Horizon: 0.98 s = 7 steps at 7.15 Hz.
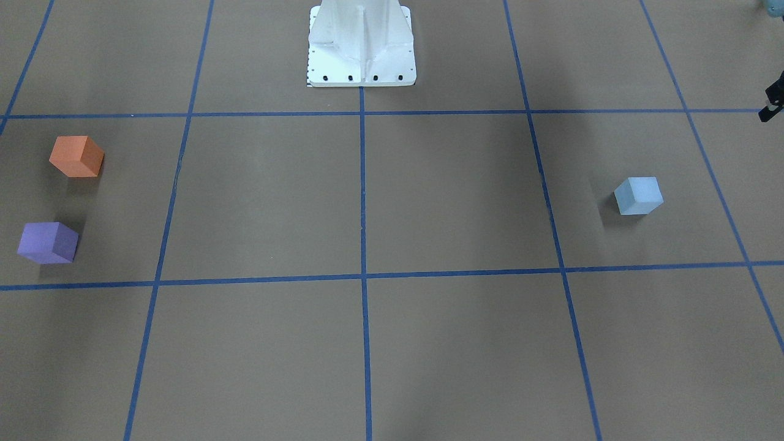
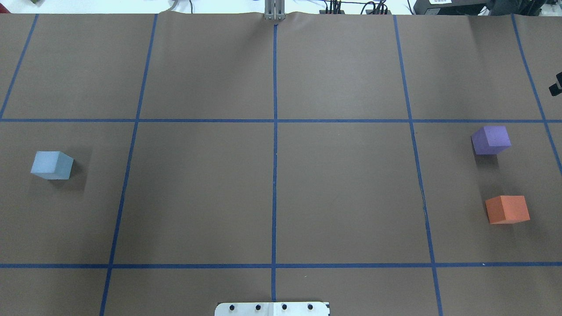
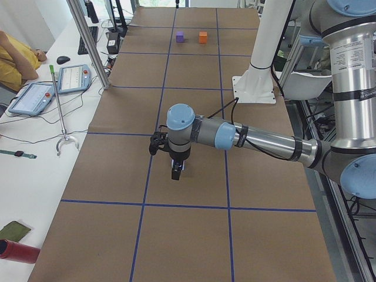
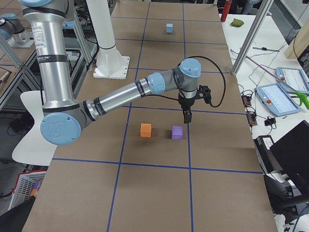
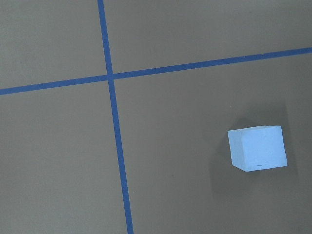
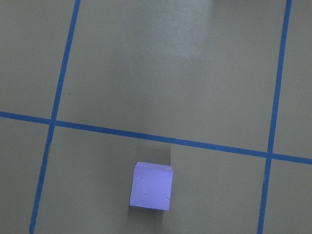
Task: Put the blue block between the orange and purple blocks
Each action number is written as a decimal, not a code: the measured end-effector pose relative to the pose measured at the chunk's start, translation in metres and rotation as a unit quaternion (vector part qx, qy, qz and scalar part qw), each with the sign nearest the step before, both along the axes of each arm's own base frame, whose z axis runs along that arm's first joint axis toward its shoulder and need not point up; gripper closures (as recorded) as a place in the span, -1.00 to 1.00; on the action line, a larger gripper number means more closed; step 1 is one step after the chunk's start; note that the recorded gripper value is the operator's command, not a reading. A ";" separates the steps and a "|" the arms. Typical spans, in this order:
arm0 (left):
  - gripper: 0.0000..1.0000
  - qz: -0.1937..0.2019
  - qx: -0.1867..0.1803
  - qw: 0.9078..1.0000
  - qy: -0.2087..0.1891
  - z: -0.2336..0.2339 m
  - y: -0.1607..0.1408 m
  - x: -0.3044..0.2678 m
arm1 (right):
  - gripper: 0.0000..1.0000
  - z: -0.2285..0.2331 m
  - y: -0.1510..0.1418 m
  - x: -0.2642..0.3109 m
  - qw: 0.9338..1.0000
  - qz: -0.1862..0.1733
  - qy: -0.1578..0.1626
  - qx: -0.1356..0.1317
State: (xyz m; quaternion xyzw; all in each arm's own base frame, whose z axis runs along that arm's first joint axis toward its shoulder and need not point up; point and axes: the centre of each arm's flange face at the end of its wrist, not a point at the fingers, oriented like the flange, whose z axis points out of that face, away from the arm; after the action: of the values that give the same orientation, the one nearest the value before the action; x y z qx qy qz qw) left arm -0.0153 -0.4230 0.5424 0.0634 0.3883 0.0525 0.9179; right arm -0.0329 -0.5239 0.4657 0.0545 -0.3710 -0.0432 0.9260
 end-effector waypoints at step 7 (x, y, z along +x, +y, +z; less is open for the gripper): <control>-1.00 0.002 0.000 1.000 -0.001 0.008 0.018 -0.004 | -1.00 0.019 0.003 -0.002 1.000 -0.003 -0.005 -0.020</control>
State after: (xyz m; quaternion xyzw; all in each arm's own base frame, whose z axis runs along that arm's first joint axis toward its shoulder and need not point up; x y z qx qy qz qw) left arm -0.0193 -0.4049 0.5505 0.0627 0.3873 0.0544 0.9182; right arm -0.0348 -0.5204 0.4851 0.0347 -0.3763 -0.0386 0.9250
